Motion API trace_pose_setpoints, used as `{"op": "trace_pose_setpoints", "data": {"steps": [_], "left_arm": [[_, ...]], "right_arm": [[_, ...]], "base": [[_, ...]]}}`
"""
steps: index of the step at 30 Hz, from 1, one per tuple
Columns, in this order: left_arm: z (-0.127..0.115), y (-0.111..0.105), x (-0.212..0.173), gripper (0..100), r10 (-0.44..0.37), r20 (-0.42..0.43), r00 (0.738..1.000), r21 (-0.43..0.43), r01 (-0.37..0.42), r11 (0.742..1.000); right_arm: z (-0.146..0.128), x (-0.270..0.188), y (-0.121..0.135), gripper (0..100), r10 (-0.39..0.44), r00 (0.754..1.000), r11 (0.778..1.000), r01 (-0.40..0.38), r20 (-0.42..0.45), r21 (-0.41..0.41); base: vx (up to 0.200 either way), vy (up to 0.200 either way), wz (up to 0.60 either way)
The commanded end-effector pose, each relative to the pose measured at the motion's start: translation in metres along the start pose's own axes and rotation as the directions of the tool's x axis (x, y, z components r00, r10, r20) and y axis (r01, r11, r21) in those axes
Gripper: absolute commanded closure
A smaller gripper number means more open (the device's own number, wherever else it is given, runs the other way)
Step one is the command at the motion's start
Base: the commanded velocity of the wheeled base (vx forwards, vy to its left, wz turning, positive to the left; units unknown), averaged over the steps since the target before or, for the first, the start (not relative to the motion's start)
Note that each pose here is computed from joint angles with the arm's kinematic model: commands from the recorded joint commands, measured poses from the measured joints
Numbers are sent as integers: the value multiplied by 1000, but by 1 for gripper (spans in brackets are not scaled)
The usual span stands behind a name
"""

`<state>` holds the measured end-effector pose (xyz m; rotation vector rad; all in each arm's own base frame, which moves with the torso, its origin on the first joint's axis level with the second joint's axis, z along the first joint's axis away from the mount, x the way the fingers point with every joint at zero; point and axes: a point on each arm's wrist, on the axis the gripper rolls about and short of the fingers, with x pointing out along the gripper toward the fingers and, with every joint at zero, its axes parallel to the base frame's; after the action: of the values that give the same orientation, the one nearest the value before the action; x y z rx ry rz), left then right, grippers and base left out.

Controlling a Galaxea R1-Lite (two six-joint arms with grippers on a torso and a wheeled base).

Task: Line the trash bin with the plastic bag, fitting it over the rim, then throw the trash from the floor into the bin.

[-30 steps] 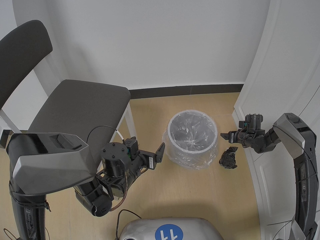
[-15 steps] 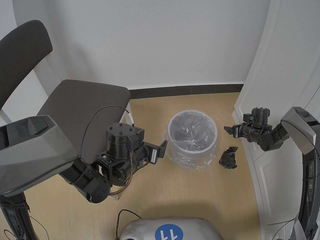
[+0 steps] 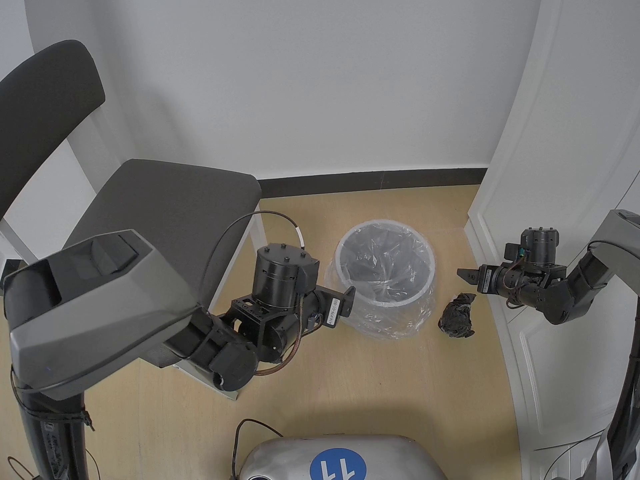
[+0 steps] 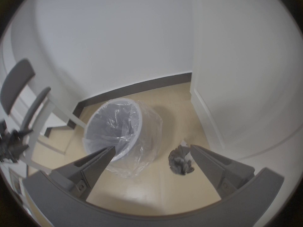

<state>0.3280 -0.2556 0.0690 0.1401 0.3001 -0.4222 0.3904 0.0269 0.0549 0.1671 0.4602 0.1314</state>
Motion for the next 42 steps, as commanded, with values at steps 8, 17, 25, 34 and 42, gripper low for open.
{"op": "trace_pose_setpoints", "data": {"steps": [8,17,25,34,42], "left_arm": [[-37,-12,84,0,23,-119,993,21,-21,1000],[-22,-7,129,0,61,-130,990,16,-59,998],[-26,-6,147,0,86,-152,985,21,-84,996],[-39,1,156,0,100,-161,982,15,-99,995],[-35,10,156,0,115,-154,981,-20,-119,993]], "right_arm": [[-28,3,-9,0,-14,998,979,26,-60,204],[-38,17,-27,0,-2,998,974,17,-66,226],[-41,19,-32,0,-12,997,973,28,-72,228],[-40,18,-36,0,-18,998,972,33,-67,231],[-41,19,-39,0,0,999,972,12,-50,234]], "base": [[0,0,0],[0,0,0],[0,0,0],[0,0,0],[0,0,0]]}}
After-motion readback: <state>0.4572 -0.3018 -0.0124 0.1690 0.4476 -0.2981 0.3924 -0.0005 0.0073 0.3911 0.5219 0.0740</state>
